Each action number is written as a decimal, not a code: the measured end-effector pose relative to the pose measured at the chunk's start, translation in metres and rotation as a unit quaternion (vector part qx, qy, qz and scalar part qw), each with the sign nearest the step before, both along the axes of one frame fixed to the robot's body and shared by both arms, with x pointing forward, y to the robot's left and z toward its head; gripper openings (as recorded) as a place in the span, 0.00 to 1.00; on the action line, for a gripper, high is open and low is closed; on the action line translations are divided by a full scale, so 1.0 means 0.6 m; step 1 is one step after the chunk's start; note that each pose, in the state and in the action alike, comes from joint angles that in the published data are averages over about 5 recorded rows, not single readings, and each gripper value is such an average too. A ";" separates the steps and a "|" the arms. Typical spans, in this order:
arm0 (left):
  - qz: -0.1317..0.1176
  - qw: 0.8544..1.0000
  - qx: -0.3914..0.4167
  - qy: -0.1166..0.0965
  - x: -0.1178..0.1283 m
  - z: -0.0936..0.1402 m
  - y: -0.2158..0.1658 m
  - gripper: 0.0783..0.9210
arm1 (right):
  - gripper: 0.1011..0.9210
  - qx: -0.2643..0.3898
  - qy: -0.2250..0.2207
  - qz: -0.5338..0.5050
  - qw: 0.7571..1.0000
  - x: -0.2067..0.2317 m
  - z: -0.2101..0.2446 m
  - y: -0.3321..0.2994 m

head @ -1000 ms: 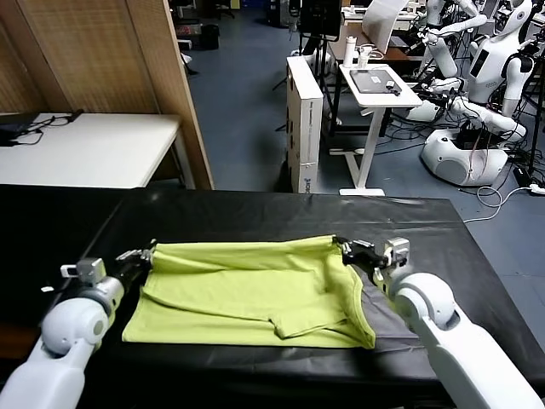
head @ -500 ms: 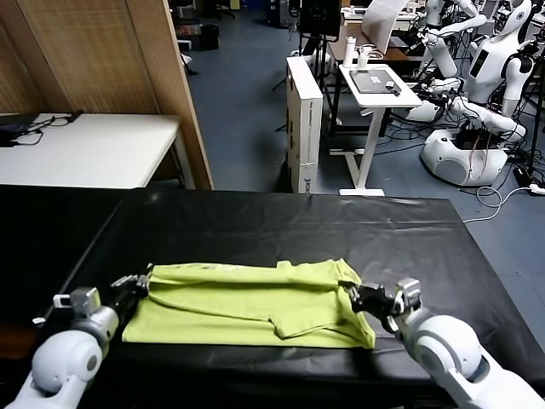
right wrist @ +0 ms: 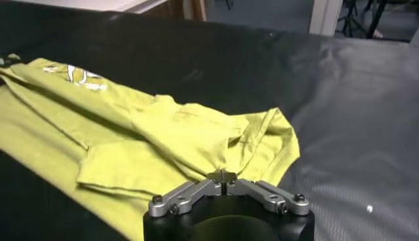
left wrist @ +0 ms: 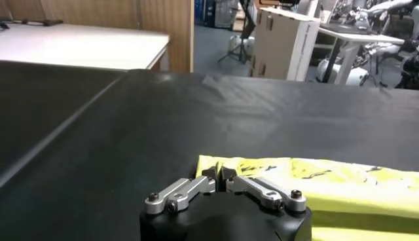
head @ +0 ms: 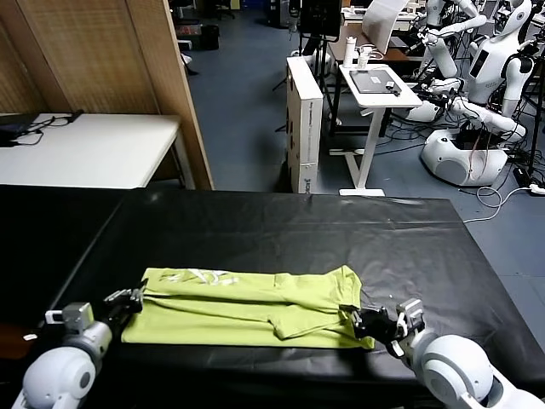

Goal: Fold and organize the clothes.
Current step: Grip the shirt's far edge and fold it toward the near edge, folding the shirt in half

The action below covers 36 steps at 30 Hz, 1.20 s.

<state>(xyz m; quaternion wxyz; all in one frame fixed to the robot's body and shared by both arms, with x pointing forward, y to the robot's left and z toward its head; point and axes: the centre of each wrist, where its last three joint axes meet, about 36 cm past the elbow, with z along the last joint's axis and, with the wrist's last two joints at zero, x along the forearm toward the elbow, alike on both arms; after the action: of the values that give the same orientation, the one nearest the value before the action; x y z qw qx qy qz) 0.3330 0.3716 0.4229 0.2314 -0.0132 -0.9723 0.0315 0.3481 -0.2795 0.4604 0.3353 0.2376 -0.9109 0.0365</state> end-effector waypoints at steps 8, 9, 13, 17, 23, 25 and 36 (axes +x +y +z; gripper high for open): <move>0.003 1.000 0.004 -0.006 -0.022 0.013 -0.009 0.14 | 0.05 0.000 0.002 -0.003 1.000 0.006 -0.007 0.000; 0.003 1.000 0.005 -0.008 -0.024 0.015 -0.011 0.14 | 0.05 0.000 0.003 -0.003 1.000 0.007 -0.007 0.000; 0.004 1.000 0.011 -0.009 -0.034 0.018 -0.018 0.14 | 0.05 -0.001 0.005 -0.005 1.000 0.008 -0.011 -0.001; 0.010 1.000 0.015 0.002 -0.043 0.011 -0.022 0.14 | 0.05 -0.002 0.010 -0.004 1.000 0.006 -0.011 -0.001; 0.023 0.999 0.017 0.027 -0.049 0.009 -0.024 0.14 | 0.06 -0.008 0.017 -0.004 1.000 0.001 -0.002 -0.001; 0.024 0.999 0.018 0.029 -0.051 0.013 -0.025 0.15 | 0.13 -0.008 0.015 -0.004 1.000 0.000 0.003 -0.001; 0.034 0.999 0.030 0.009 -0.056 0.060 -0.033 0.84 | 0.89 0.010 -0.032 -0.017 0.999 0.008 0.047 -0.001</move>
<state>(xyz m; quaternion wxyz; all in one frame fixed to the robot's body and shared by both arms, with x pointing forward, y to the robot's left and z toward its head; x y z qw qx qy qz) 0.2994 0.3515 0.4592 0.2393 0.0267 -0.9705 0.0107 0.3531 -0.2798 0.4885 0.3045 0.2242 -0.9253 0.0296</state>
